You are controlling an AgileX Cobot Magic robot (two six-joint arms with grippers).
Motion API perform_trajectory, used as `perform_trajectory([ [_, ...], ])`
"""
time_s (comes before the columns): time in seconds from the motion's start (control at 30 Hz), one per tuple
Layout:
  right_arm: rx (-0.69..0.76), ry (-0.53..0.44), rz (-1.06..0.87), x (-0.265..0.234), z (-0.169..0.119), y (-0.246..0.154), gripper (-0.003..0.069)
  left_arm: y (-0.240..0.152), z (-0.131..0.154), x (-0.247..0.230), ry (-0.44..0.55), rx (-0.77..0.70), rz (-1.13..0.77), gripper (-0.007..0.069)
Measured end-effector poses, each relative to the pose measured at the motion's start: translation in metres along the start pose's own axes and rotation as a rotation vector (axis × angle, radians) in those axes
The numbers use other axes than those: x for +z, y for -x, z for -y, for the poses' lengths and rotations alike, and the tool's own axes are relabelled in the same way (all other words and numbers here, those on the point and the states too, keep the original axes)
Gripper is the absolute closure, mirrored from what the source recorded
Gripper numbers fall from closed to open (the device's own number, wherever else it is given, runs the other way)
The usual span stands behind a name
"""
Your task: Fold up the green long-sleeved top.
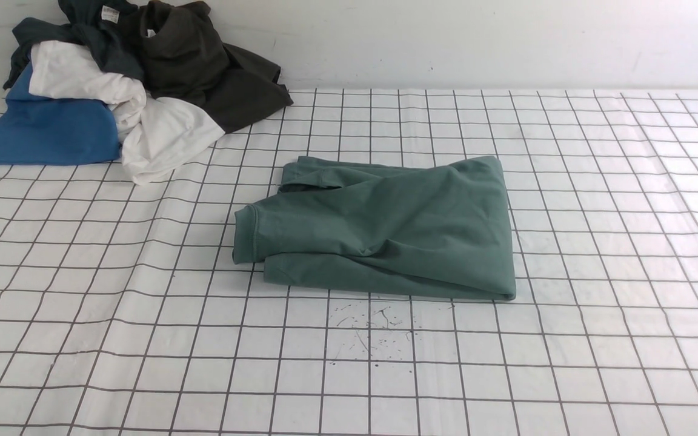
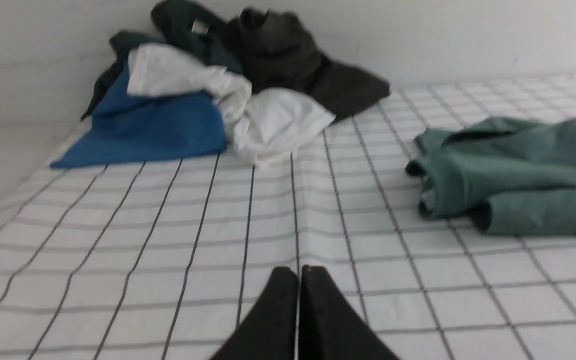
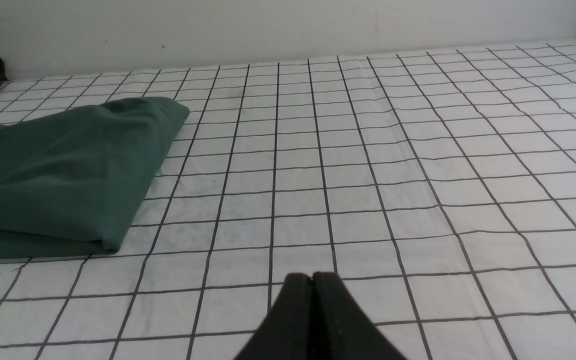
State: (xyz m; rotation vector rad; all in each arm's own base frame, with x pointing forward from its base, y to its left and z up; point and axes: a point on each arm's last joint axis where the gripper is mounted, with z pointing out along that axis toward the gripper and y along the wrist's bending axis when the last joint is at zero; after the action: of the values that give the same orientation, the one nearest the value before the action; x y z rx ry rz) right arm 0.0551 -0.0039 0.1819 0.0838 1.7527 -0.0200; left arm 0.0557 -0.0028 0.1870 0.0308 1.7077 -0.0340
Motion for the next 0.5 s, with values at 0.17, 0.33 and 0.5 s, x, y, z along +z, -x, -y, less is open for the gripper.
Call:
perform_trajectory([
  [0.17,0.000,0.000,-0.001,0.000,0.000,0.000,0.0673,-0.013,-0.001,-0.001,0.015,0.001,-0.137,0.0633],
  [0.33,-0.001,0.000,-0.001,0.000,0.000,0.000,0.0673,-0.014,0.000,-0.001,0.013,0.000,-0.144,0.0633],
  [0.5,-0.001,0.000,-0.001,0.000,0.000,0.000,0.0673,-0.014,0.000,-0.001,0.013,0.000,-0.144,0.0633],
])
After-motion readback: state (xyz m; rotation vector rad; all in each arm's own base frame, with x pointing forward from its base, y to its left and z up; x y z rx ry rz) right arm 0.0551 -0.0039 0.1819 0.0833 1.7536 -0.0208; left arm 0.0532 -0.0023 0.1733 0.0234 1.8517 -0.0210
